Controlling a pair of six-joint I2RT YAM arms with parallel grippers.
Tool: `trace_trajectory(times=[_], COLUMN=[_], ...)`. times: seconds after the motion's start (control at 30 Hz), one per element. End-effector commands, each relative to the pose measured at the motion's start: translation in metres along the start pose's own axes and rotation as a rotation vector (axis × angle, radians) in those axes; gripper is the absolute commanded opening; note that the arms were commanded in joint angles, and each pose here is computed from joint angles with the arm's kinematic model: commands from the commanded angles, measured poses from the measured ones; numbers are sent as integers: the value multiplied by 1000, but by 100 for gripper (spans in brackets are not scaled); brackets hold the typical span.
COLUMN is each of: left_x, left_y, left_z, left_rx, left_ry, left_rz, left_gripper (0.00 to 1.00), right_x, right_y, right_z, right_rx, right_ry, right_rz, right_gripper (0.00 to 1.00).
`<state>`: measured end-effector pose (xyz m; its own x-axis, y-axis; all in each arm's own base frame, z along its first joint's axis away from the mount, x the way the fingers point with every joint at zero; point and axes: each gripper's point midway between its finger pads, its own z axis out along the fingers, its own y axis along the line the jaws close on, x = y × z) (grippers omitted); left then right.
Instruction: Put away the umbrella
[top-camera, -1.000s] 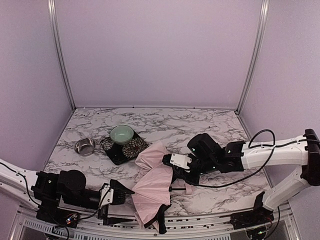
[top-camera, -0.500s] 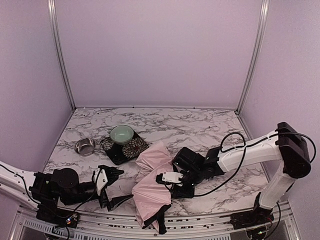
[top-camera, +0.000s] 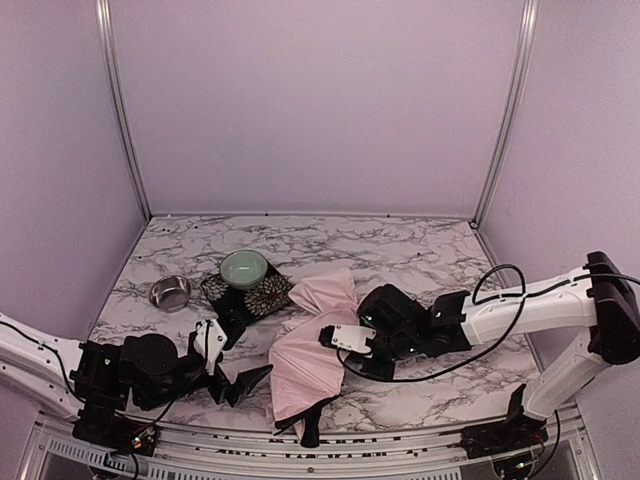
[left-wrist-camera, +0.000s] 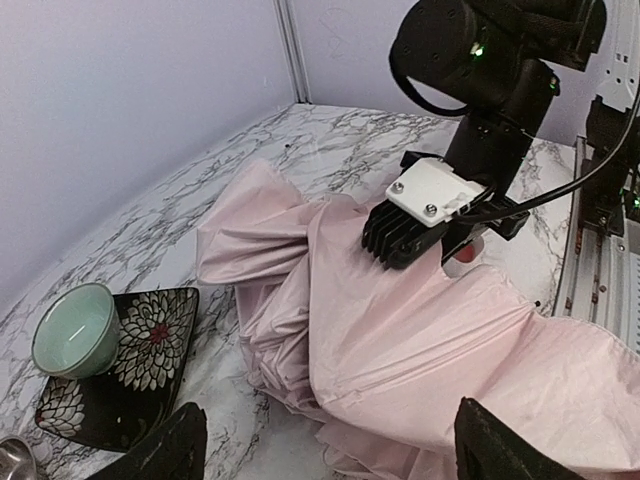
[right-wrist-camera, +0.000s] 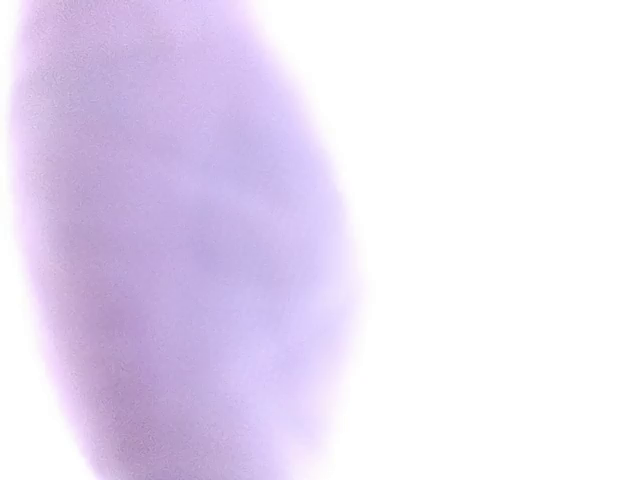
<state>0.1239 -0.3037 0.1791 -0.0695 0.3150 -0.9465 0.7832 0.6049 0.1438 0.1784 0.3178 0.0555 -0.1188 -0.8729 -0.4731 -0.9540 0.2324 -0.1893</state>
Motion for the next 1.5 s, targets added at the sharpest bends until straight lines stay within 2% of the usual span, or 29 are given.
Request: trace_trajectory(times=[0.0, 0.13, 0.2, 0.3, 0.4, 0.5, 0.63, 0.83, 0.93, 1.0, 1.07, 1.13, 1.3, 1.47], left_x=[-35, -51, -54, -48, -31, -16, -21, -24, -22, -21, -19, -14, -8, -16], left_y=[19, 10, 2, -10, 2, 26, 14, -8, -11, -12, -15, -13, -2, 12], left_z=[4, 11, 16, 25, 31, 29, 23, 22, 24, 25, 24, 23, 25, 34], left_rx=[-92, 16, 65, 108, 45, -34, 67, 193, 202, 205, 219, 208, 145, 105], left_ry=[-70, -80, -72, -41, -20, -48, -150, -179, -183, -192, -202, -216, -251, -297], left_rz=[-162, -292, -298, -271, -251, -264, -224, -202, -181, -159, -128, -92, -2, 85], left_gripper=[87, 92, 97, 99, 99, 93, 85, 86, 71, 50, 23, 11, 10, 9], right_x=[-43, -55, -61, -71, -83, -100, -112, -122, -129, -135, -136, -136, -133, -119], right_y=[-66, -89, -98, -103, -99, -78, -74, -74, -63, -50, -37, -26, 5, 29], right_z=[-52, -83, -96, -108, -118, -130, -144, -157, -170, -184, -196, -211, -228, -215], right_rx=[386, 560, 618, 647, 605, 448, 386, 366, 307, 238, 177, 137, -5, -148], right_ry=[-180, -227, -249, -278, -325, -440, -510, -550, -621, -700, -760, -812, -888, -828], right_rz=[-17, -45, -51, -62, -71, -104, -95, -93, -118, -152, -197, -233, -326, -375], right_gripper=[0, 0, 0, 0, 0, 0, 0, 0, 0, 0, 0, 0, 0, 0])
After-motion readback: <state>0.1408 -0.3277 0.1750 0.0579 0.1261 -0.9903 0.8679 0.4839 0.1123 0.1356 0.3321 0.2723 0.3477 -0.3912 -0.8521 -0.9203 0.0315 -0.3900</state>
